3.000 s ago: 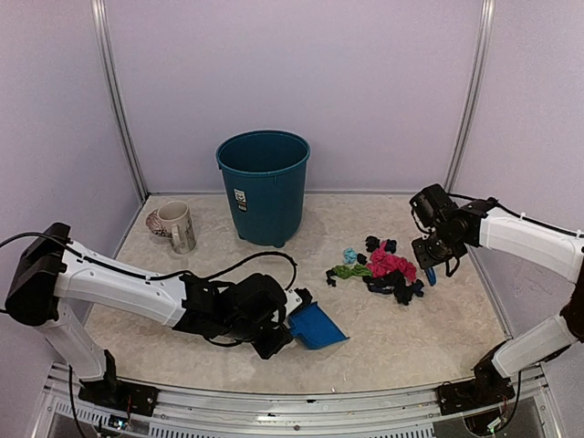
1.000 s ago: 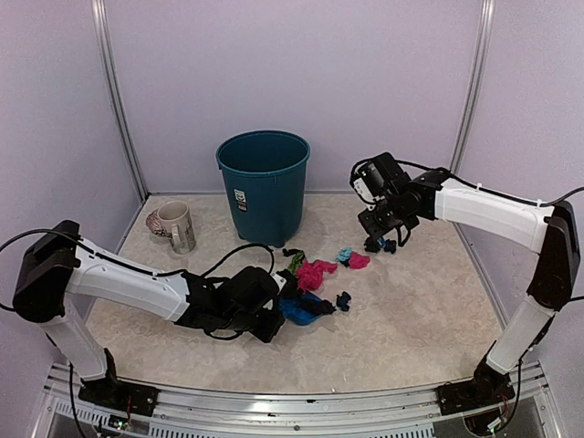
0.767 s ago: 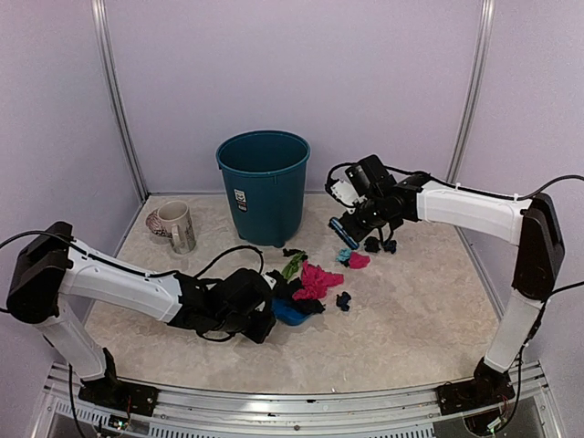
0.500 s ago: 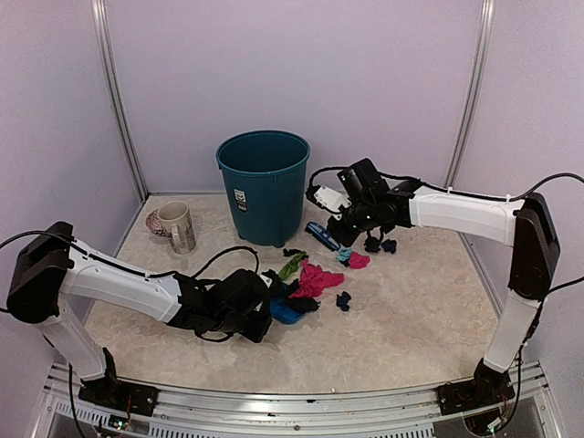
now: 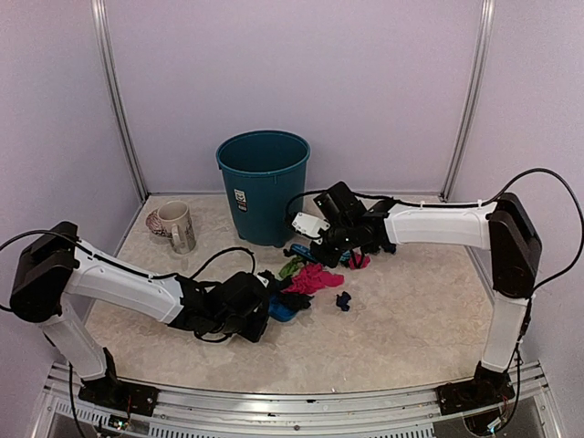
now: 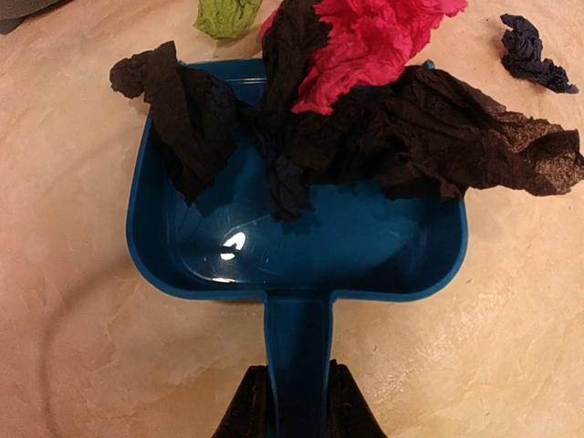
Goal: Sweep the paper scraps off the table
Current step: Sweep the paper scraps into the trash bin, then dump the paper scraps into the trash bin.
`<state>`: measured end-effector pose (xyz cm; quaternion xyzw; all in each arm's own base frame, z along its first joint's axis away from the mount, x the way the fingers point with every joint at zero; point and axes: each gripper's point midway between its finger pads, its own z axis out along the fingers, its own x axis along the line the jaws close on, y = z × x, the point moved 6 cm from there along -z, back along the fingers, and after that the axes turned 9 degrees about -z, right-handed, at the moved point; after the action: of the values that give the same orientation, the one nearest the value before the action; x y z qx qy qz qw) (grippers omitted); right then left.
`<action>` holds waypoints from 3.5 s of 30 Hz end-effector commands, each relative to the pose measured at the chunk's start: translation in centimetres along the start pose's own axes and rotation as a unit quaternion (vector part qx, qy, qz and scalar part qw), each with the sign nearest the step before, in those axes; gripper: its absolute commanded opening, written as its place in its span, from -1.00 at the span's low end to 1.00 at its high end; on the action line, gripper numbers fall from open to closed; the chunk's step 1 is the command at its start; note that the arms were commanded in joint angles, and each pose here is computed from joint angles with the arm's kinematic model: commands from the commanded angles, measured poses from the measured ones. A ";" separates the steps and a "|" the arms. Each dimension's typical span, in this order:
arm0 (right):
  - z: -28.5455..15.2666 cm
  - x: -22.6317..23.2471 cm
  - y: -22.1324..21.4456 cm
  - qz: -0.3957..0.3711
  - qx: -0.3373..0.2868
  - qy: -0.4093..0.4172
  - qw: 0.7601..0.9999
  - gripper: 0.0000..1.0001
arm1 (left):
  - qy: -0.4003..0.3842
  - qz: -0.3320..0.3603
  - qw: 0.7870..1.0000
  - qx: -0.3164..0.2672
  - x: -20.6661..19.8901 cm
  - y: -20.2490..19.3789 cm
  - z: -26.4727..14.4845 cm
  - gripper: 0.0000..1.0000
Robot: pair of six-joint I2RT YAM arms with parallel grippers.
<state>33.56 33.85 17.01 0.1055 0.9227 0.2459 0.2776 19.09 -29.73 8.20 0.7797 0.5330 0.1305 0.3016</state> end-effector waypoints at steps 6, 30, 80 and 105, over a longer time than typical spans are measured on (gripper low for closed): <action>-1.9 5.8 0.9 -0.034 -0.023 0.070 0.997 -1.00 | 0.035 0.003 0.999 0.025 2.0 -1.9 0.7 -1.00; -9.9 4.5 2.0 0.048 -0.036 -0.056 0.997 -1.00 | 0.011 0.024 0.997 -0.067 1.0 -0.1 -2.6 -1.00; -13.7 1.5 -6.3 0.208 -0.047 -0.143 0.967 -1.00 | 0.064 0.063 0.969 -0.231 4.0 26.7 -21.3 -1.00; -15.5 2.0 -9.0 0.230 -0.069 -0.153 0.959 -1.00 | 0.537 0.284 0.763 -0.219 5.0 32.1 -14.7 -1.00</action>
<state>22.55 21.16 22.09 0.3208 0.8147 0.3284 0.3542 38.27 -28.80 36.11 0.6627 0.3439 0.6526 0.1290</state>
